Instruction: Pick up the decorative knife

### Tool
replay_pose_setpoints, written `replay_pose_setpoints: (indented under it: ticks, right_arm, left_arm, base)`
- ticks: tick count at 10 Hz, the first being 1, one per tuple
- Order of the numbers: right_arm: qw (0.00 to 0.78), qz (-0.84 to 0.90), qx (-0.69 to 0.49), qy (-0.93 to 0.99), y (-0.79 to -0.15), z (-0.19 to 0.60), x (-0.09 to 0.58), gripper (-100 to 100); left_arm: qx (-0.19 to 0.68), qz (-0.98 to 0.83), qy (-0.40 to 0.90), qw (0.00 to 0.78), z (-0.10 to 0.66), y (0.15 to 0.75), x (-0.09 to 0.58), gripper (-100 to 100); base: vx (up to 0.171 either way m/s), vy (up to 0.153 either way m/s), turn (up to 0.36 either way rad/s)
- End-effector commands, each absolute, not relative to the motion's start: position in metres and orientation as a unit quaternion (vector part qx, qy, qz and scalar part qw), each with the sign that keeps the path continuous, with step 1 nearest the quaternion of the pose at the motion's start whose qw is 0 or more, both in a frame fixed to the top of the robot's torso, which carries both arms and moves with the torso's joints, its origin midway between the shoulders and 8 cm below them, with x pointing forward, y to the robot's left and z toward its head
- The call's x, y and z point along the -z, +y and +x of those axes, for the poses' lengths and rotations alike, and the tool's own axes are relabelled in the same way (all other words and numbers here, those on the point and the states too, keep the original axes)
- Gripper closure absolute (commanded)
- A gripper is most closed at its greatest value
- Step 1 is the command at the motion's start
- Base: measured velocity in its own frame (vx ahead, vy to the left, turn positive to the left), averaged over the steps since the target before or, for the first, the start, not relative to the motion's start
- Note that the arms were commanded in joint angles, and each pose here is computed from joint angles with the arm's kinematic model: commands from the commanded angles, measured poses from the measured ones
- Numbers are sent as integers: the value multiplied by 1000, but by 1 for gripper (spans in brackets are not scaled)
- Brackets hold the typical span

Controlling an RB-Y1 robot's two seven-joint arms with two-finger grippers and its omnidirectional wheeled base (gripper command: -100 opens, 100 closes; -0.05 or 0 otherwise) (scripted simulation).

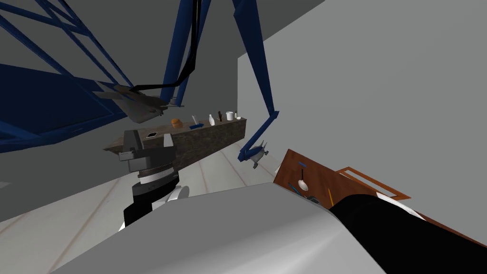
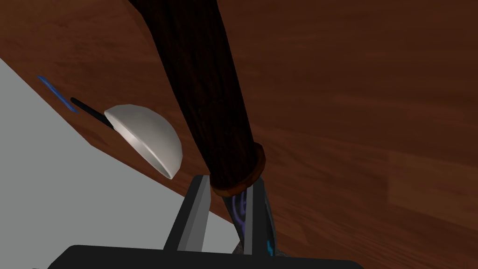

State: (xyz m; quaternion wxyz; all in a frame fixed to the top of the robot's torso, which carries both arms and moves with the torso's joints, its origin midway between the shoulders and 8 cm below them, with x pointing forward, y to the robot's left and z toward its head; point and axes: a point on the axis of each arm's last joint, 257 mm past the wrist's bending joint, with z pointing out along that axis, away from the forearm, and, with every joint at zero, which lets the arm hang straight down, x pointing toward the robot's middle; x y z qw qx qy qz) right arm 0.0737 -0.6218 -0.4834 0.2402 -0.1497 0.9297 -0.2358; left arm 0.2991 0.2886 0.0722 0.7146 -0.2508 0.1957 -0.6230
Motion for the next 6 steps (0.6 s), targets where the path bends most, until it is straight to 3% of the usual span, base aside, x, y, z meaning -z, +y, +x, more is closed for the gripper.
replay_pose_setpoints:
  ticks: [1,6]
  right_arm:
    - [239,-146,236,930,-623,72,483,100]
    - [237,-124,240,933,-634,60,476,100]
  left_arm:
    - [623,-251,196,715,299,289,-72,0]
    - [623,-251,196,715,299,289,-72,0]
  base:
    - [-28,15,46]
    - [-29,20,72]
